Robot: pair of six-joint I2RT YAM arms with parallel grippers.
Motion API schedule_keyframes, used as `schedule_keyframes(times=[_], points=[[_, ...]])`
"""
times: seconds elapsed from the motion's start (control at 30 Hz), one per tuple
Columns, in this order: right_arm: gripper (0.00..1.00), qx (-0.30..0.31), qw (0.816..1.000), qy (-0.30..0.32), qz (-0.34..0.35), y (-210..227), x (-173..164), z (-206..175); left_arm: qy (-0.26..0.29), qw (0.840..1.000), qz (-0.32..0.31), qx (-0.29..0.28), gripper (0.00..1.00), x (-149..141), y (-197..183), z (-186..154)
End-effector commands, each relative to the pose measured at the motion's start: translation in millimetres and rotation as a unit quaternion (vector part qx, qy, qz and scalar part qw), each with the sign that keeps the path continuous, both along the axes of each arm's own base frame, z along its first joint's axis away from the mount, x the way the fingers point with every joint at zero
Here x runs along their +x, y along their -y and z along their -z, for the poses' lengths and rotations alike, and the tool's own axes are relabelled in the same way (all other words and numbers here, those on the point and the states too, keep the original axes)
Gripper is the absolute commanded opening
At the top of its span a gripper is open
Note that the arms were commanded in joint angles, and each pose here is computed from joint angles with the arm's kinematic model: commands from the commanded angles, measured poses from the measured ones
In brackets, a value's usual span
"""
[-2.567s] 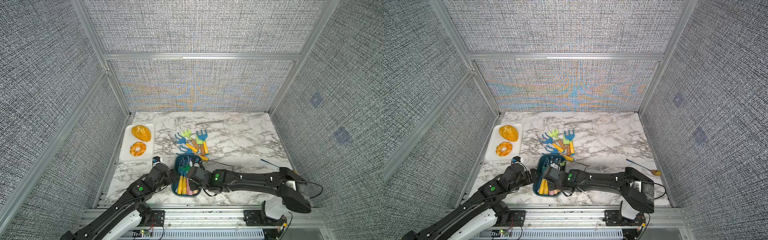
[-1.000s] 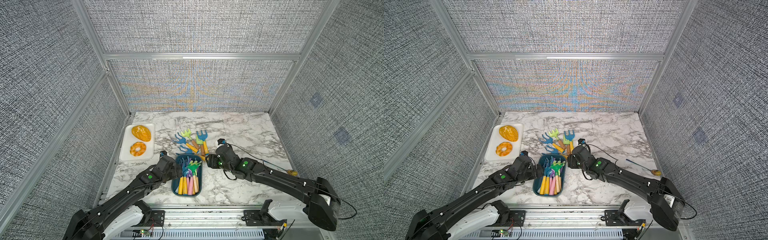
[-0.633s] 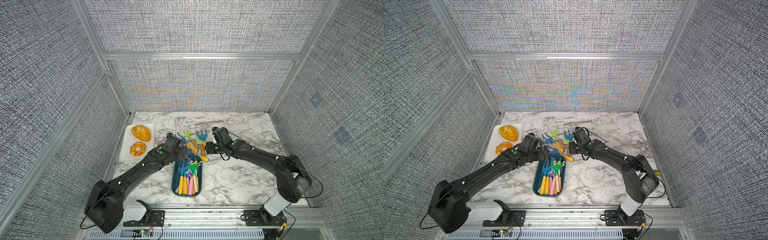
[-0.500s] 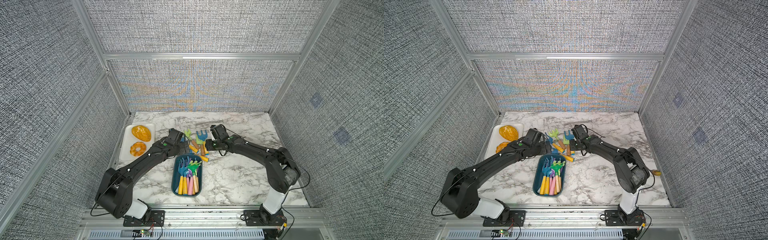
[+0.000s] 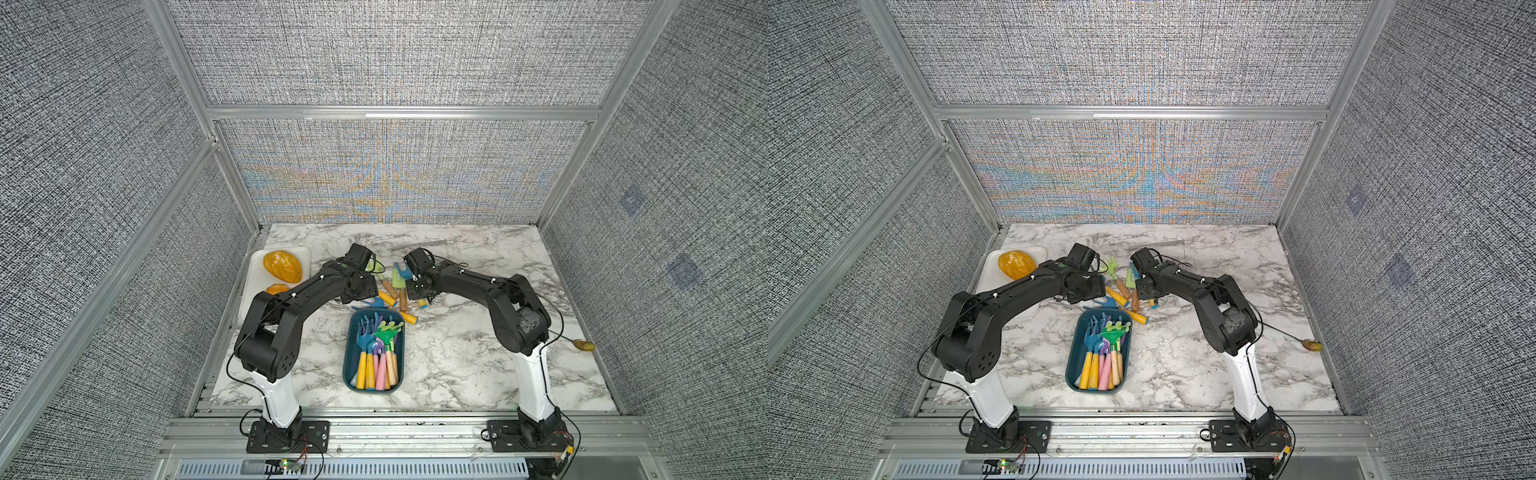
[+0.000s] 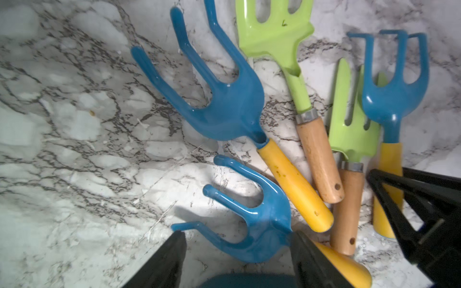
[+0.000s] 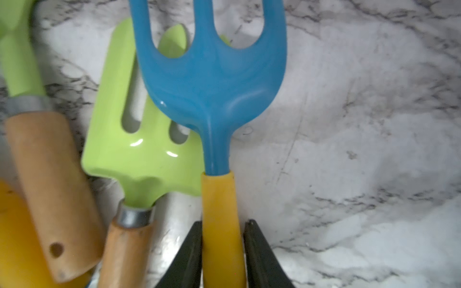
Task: Put the rake into the storage box
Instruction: Adjust the rake at the center of the board.
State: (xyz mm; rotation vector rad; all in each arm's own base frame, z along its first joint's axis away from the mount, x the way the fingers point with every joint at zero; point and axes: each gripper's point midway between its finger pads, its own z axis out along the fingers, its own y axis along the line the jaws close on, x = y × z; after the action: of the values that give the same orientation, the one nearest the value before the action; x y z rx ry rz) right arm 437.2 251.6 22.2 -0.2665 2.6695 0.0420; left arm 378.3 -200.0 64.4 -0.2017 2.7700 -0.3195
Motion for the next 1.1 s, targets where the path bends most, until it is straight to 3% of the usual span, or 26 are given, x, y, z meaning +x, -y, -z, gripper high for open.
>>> schedule_keyframes(times=[0.0, 0.17, 0.23, 0.33, 0.43, 0.57, 0.73, 1.07], points=[[0.32, -0.03, 1.0, -0.004, 0.004, 10.5, 0.3, 6.7, -0.015, 1.0, -0.005, -0.003, 0.72, 0.0, 3.0, 11.1], [0.22, -0.028, 1.0, -0.007, 0.006, 16.2, -0.5, 9.0, -0.039, 0.999, -0.009, -0.005, 0.76, 4.8, 9.3, 30.9], [0.11, -0.02, 1.0, 0.006, 0.013, 21.2, -1.7, -1.2, -0.046, 0.999, -0.015, 0.004, 0.76, 8.3, 8.2, 37.5], [0.05, -0.001, 0.999, 0.034, 0.02, 26.6, -5.5, -26.7, -0.053, 0.998, -0.024, 0.018, 0.74, 15.5, 7.8, 50.1], [0.04, 0.021, 0.998, 0.058, 0.018, 28.6, -12.9, -53.6, -0.053, 0.998, -0.027, 0.023, 0.6, 25.5, 11.1, 53.6], [0.04, 0.052, 0.995, 0.085, 0.01, 30.5, -23.8, -87.5, -0.046, 0.998, -0.031, 0.035, 0.52, 43.0, 14.6, 54.0], [0.04, 0.088, 0.99, 0.109, -0.001, 32.2, -39.9, -120.4, -0.038, 0.998, -0.032, 0.046, 0.49, 70.0, 19.0, 59.8], [0.01, 0.192, 0.974, 0.116, -0.043, 25.3, -97.3, -156.7, -0.013, 0.999, 0.036, -0.028, 0.53, 99.8, 63.3, 26.1]])
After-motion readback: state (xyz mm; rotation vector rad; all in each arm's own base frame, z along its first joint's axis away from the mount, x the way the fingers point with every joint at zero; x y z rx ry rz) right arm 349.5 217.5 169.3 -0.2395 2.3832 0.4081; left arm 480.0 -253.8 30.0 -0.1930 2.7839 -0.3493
